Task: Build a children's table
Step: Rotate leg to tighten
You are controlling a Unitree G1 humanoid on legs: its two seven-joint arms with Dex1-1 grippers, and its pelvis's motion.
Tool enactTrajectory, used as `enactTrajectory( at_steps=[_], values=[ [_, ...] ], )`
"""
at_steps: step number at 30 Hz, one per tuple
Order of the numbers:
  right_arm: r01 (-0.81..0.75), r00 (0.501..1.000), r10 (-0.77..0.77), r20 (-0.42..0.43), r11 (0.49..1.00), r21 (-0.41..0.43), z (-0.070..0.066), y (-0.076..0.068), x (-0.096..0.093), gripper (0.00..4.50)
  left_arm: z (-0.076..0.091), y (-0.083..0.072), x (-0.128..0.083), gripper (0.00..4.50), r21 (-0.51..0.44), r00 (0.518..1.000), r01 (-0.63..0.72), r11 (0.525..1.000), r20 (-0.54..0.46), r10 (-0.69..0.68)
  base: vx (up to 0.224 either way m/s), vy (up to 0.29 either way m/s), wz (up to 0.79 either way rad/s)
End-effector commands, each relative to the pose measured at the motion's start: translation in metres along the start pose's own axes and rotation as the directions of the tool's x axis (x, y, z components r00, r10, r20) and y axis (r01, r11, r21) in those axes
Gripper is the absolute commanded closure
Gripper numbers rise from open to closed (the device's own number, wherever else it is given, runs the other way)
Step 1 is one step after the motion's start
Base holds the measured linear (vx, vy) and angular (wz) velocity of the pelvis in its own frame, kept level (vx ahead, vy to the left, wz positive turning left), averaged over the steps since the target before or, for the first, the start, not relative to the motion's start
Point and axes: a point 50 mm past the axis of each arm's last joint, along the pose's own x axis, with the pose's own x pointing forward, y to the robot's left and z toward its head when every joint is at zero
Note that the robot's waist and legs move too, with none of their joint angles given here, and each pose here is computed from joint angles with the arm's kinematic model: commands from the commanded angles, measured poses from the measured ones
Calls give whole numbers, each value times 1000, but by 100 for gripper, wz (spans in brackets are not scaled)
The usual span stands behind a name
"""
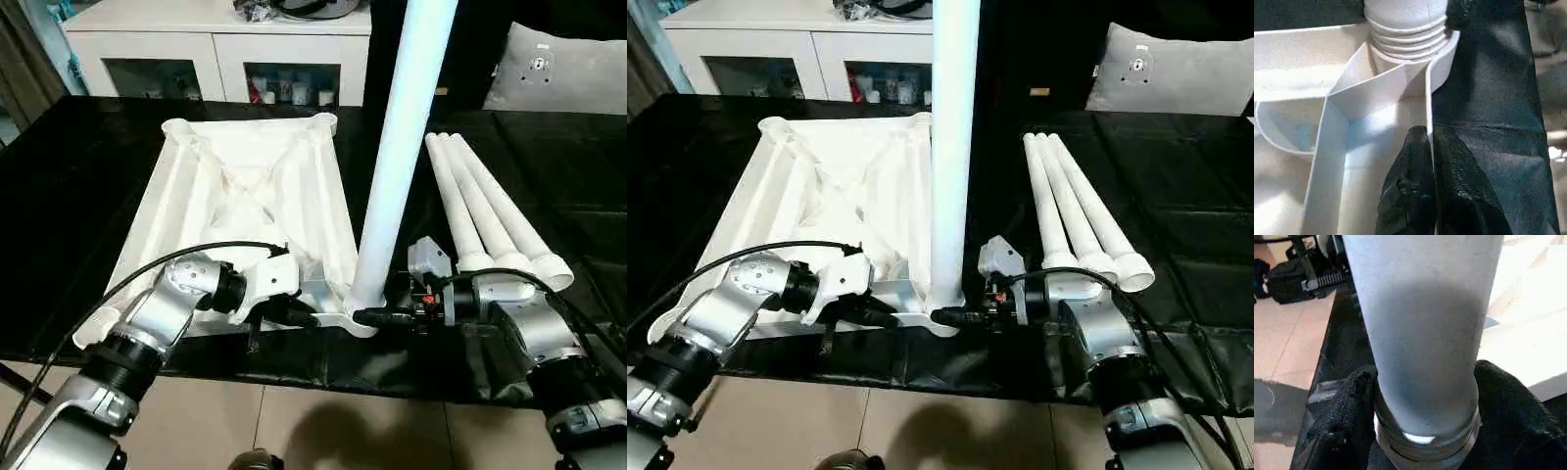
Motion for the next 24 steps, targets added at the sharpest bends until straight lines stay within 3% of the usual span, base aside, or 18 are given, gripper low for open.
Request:
enactTrajectory(
  at_steps=[1,2,5,10,15,16,20,21,24],
  values=[
    [17,998,-21,55,998,68,0,6,18,185,6,-2,11,450,-35,998,-41,999,35,42,0,0,0],
    [109,991,-116,59,988,107,-4,5,34,185,13,3,18,450,-113,983,-157,981,78,166,0,0,0],
    [238,965,-253,66,955,174,-5,3,56,185,22,8,28,450,-218,944,-285,933,105,313,0,0,0],
    [369,907,-412,85,876,309,1,-3,81,186,38,12,40,450,-272,884,-413,869,111,455,0,0,0],
    [446,876,-480,51,844,297,1,-4,86,186,48,11,46,450,-265,853,-471,842,107,511,0,0,0],
    [446,877,-477,55,852,275,0,-2,86,130,51,10,49,450,-246,852,-477,844,108,512,0,0,0],
    [464,866,-496,64,845,264,-3,-2,79,116,50,9,50,450,-260,855,-472,842,97,509,0,0,0],
    [464,866,-496,67,846,263,-4,-2,77,88,50,9,49,450,-265,855,-473,841,95,510,0,0,0],
    [458,869,-489,77,854,249,-4,-3,71,71,48,9,48,450,-263,859,-466,845,97,503,0,0,0]
  ],
)
